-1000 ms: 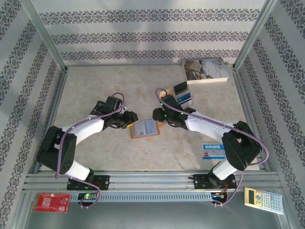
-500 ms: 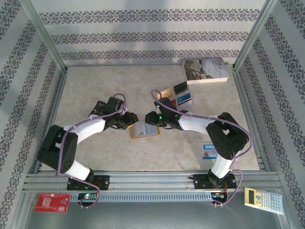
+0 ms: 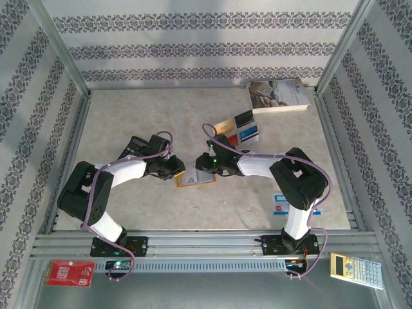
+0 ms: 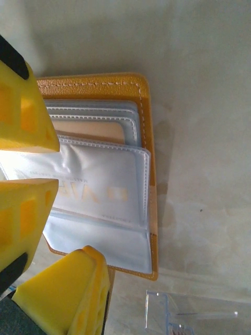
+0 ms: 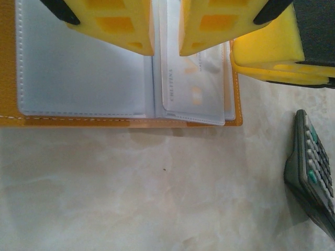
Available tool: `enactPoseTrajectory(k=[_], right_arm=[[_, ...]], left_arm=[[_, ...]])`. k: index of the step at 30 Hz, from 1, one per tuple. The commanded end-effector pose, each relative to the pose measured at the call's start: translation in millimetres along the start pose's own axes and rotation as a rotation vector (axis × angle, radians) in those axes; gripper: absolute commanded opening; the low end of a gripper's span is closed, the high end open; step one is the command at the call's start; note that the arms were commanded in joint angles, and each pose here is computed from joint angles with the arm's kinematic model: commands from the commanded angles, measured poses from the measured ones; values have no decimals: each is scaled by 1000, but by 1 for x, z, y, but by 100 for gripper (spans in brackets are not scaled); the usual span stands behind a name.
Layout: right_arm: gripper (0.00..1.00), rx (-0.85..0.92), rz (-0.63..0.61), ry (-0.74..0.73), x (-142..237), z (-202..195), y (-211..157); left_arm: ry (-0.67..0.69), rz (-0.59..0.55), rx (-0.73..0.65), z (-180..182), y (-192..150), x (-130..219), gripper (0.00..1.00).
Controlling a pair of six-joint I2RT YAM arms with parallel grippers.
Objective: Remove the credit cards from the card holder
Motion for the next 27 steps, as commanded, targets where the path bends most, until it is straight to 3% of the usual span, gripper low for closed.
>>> enactPoseTrajectory(k=[1, 10, 15, 27], right_arm=[[20, 0, 29, 21, -9, 2, -3], [16, -1, 52, 28, -10, 1, -8], [16, 2, 62, 24, -10, 1, -10], [16, -3, 93, 4, -15, -1, -15]], left_arm=[[12, 7, -30, -4, -2, -4, 17], [105, 26, -88, -2, -5, -9, 15], [206, 55, -62, 18, -10, -17, 11], [265, 55, -55, 31, -13, -19, 8]])
Point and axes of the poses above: each hand's point on the last joint's axis, 136 mm out from that joint toward the fingers, its own x axis back along the fingers, its own z axis along the line the jaws close on, y = z × x, the point moved 7 cm from there along x, back along the fingers, and after that the axes turned 4 degrees about x, right-handed, at the moved point
